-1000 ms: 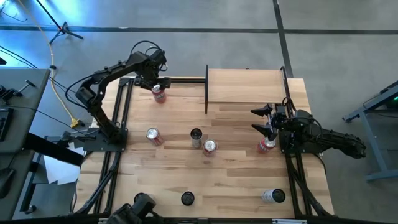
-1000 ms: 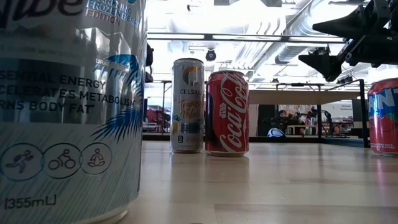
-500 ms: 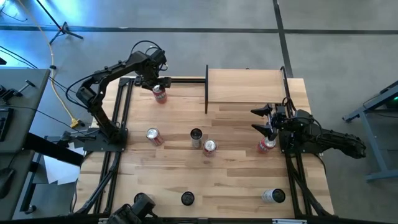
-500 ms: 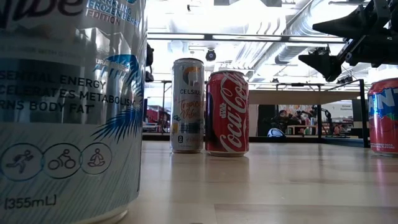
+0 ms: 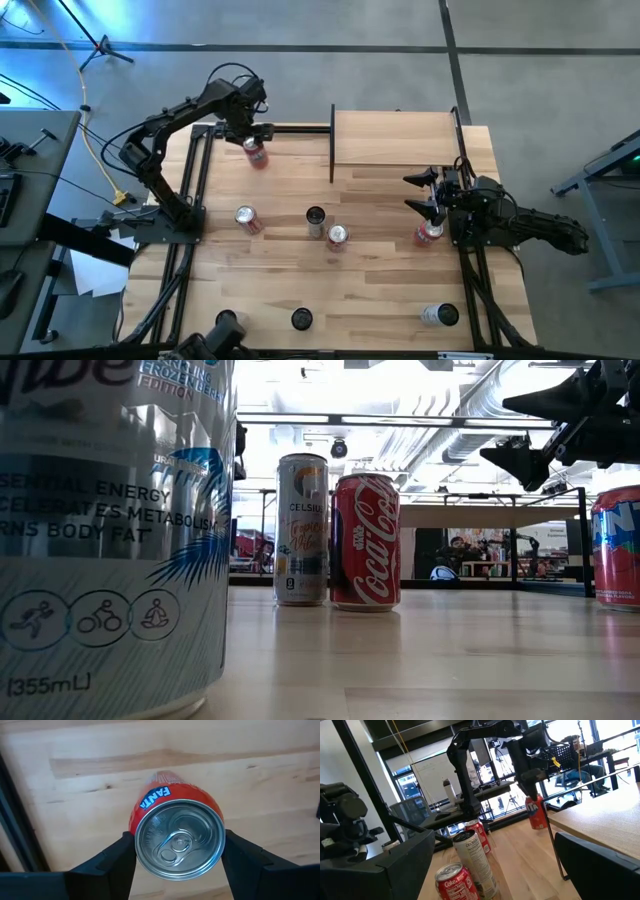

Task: Place canned beverage on shelf
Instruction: Move the left red soda can to the middle of the table

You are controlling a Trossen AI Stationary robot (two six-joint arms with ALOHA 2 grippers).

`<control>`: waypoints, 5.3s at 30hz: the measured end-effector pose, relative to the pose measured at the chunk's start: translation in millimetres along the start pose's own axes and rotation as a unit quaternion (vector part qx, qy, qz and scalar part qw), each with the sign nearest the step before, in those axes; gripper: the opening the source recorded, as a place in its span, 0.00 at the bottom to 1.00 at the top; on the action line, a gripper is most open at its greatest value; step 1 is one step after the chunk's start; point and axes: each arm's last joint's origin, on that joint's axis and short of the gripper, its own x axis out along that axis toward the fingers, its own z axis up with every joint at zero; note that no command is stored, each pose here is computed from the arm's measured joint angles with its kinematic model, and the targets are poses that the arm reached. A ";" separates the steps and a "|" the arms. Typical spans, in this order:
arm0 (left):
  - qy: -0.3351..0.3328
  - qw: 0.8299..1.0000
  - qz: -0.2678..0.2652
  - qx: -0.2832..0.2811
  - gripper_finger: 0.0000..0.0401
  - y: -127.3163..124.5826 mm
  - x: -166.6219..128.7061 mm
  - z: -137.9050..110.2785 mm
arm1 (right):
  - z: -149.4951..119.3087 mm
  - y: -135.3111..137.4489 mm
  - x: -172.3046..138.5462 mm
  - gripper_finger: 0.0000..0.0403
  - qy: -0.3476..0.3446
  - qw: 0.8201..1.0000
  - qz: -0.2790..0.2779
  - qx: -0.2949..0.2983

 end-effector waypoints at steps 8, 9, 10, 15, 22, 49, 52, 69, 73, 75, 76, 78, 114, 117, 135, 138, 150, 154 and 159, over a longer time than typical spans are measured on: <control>0.001 1.000 0.003 0.013 0.53 -7.8 -3.8 -5.5 | 0.0 0.0 0.0 0.99 0.000 1.000 0.000 0.000; 0.001 1.000 0.003 0.012 0.53 -8.0 -3.9 -5.8 | 0.0 0.0 0.0 0.99 0.000 1.000 0.000 0.000; 0.002 1.000 0.004 0.013 0.53 -8.6 -3.9 -6.5 | 0.0 0.0 0.0 0.99 0.000 1.000 0.000 0.000; 0.005 1.000 0.006 0.012 0.53 -12.5 -3.6 -10.1 | 0.0 0.0 0.0 0.99 0.000 1.000 0.000 0.000; 0.012 1.000 0.001 0.019 0.53 -19.5 -10.8 -15.3 | 0.0 0.0 0.0 0.99 0.000 1.000 0.000 0.000; -0.083 0.995 -0.043 0.039 0.53 -71.6 -103.4 -48.4 | 0.0 0.0 0.0 0.99 0.000 1.000 0.000 0.000; -0.079 0.995 -0.039 0.051 0.53 -81.1 -106.9 -50.4 | 0.0 0.0 0.0 0.99 0.000 1.000 0.000 0.000; -0.106 0.978 -0.063 0.170 0.53 -127.1 -128.9 -63.9 | 0.0 0.0 0.0 0.99 0.000 1.000 0.000 0.000; -0.102 0.974 -0.070 0.192 0.53 -136.3 -129.6 -79.2 | 0.0 0.0 0.0 0.99 0.000 1.000 0.000 0.000; -0.100 0.971 -0.072 0.204 0.53 -140.7 -129.4 -87.1 | 0.0 0.0 0.0 0.99 0.000 1.000 0.000 0.000; -0.099 0.970 -0.073 0.209 0.53 -142.8 -129.3 -90.8 | 0.0 0.0 0.0 0.99 0.000 1.000 0.000 0.000; -0.095 0.968 -0.071 0.220 0.53 -148.9 -126.0 -97.7 | 0.0 0.0 0.0 0.99 0.000 1.000 0.000 0.000; -0.008 0.971 0.020 0.237 0.53 -228.6 0.0 -101.9 | -3.6 -1.4 -0.1 0.99 0.019 1.000 -0.007 0.003; -0.004 0.971 0.026 0.238 0.53 -232.1 10.1 -99.5 | -3.8 -1.5 -0.1 0.99 0.020 1.000 -0.008 0.004; -0.007 0.969 0.019 0.247 0.55 -236.6 22.9 -96.9 | -5.5 -2.0 -0.2 0.99 0.028 1.000 -0.011 0.005; 0.000 0.969 0.013 0.247 0.56 -236.8 22.9 -97.3 | -5.5 -2.1 -0.2 0.99 0.028 1.000 -0.011 0.005; 0.010 0.969 0.013 0.248 0.57 -234.7 5.0 -119.8 | -6.0 -2.2 -0.2 0.99 0.031 0.999 -0.012 0.006; 0.011 0.965 0.023 0.261 0.57 -235.4 8.2 -122.3 | -6.9 -2.5 -0.3 0.99 0.035 0.999 -0.013 0.007; 0.008 0.964 0.022 0.267 0.57 -238.8 14.3 -121.1 | -8.1 -3.0 -0.4 0.99 0.041 0.999 -0.015 0.007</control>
